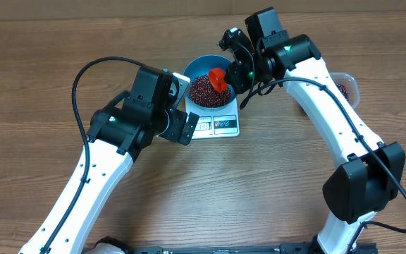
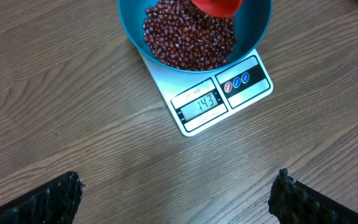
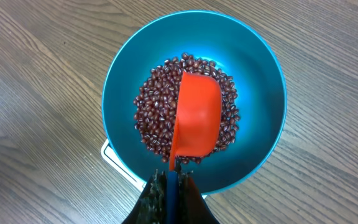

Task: Scoop item into bowl and weigh 150g on scale
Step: 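Hold the red cup tipped over the bowl, shaking out remaining beans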

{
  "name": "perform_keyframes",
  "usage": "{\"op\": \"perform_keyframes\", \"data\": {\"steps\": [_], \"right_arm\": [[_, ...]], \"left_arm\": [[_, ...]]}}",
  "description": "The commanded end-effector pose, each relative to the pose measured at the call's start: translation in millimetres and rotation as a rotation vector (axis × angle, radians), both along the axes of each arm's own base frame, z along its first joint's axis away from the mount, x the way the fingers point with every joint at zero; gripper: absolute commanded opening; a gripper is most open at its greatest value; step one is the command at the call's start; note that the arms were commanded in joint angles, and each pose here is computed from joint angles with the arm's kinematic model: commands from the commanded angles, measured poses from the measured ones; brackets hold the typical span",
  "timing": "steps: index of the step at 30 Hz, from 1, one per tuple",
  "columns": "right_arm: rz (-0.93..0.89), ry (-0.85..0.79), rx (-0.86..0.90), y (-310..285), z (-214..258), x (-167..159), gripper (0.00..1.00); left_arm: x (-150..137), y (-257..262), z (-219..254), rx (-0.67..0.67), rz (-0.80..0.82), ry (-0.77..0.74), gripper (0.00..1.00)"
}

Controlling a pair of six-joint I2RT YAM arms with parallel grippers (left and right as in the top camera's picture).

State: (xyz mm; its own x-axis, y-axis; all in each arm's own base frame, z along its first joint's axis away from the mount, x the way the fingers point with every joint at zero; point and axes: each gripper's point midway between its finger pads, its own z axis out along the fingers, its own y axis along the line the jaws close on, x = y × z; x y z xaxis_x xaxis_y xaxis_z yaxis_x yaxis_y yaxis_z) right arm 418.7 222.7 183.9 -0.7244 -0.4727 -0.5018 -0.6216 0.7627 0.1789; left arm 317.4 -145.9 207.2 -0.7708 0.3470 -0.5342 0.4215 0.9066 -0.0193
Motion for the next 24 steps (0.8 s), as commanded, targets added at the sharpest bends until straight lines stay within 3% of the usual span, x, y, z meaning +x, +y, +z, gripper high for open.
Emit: {"op": "perform_keyframes", "data": {"steps": [1,3,5,11,24], "right_arm": [[-0.033,-0.064,0.038,0.2,31.5,4.7,0.04],[0.025,-0.050,0.064,7.1,32.3,-2.9,0.04],[0.220,-0.065,0.077,18.5,32.4,-21.4,0.04],[-0.026,-0.066,0.020,-1.2,29.9,3.5,0.04],[-0.026,-0.063,0.026,-0.1,30.2,2.9,0.04]], "left_arm": [[3.1,-1.0,2.6,0.009,-0.015,-0.012,0.99],[3.1,-1.0,2.6,0.009,-0.015,-0.012,1.00],[3.1,-1.0,2.6,0.009,-0.015,-0.012,1.00],[3.1,-1.0,2.6,0.009,-0.015,-0.012,0.99],[3.1,-1.0,2.6,0.009,-0.015,-0.012,0.99]]}}
